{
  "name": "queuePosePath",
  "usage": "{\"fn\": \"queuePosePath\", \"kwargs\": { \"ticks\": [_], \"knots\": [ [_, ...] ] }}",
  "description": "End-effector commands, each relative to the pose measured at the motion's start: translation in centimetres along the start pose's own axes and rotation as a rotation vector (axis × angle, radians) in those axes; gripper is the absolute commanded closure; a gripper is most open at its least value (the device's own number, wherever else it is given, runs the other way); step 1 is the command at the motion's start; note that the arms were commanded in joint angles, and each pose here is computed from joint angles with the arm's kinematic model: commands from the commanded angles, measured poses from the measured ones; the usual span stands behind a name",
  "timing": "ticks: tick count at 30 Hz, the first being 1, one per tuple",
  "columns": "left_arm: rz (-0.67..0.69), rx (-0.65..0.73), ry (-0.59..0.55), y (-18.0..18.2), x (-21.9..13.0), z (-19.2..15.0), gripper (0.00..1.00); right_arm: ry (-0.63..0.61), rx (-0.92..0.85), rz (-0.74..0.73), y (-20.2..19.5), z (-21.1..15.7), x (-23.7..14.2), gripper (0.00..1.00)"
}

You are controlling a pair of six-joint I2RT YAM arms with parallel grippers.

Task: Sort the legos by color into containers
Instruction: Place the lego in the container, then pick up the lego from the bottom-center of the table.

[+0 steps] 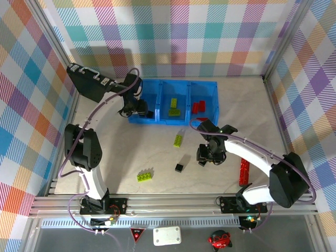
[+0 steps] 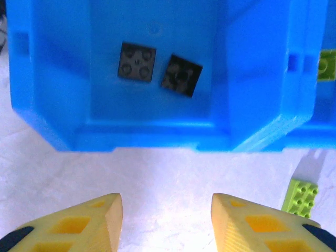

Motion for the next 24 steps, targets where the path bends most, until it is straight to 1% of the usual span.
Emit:
{"fn": "queuePosePath", "kwargs": {
  "ticks": [1,6,12,16,18,24],
  "knots": [
    [-0.007,0.031,-0.009,0.7,-2.0,-1.2,0.52,-0.004,0.019,-0.009,0.0,0.1,0.8,0.46],
    [0.02,0.064,-0.002,1.5,-2.9,-2.9,0.52,-0.005,0.038,0.0,0.3,0.5,1.8,0.41],
    [0.089,0.117,0.008,2.6,-3.5,-4.3,0.52,0.004,0.067,-0.026,0.2,0.8,2.9,0.41],
    [0.114,0.137,-0.013,3.1,-2.8,-4.7,0.52,0.013,0.095,-0.061,-0.1,0.8,3.5,0.41],
    [0.104,0.136,-0.009,3.1,-2.0,-4.8,0.52,0.014,0.11,-0.077,-0.2,0.7,3.8,0.41],
    [0.096,0.151,-0.005,3.3,-1.0,-5.3,0.52,0.03,0.13,-0.078,-0.1,0.9,4.5,0.41]
  ]
}}
Point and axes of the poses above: each hand's point on the last joint's axis, 136 mm out from that joint toward the fingers, its own x axis out along the fingers, its own y axis along the line the jaws close on, z = x × y, the point moved 9 cm from there along -x, back along the fingers, and after that the axes turned 3 degrees about -x, right-handed, at the moved point
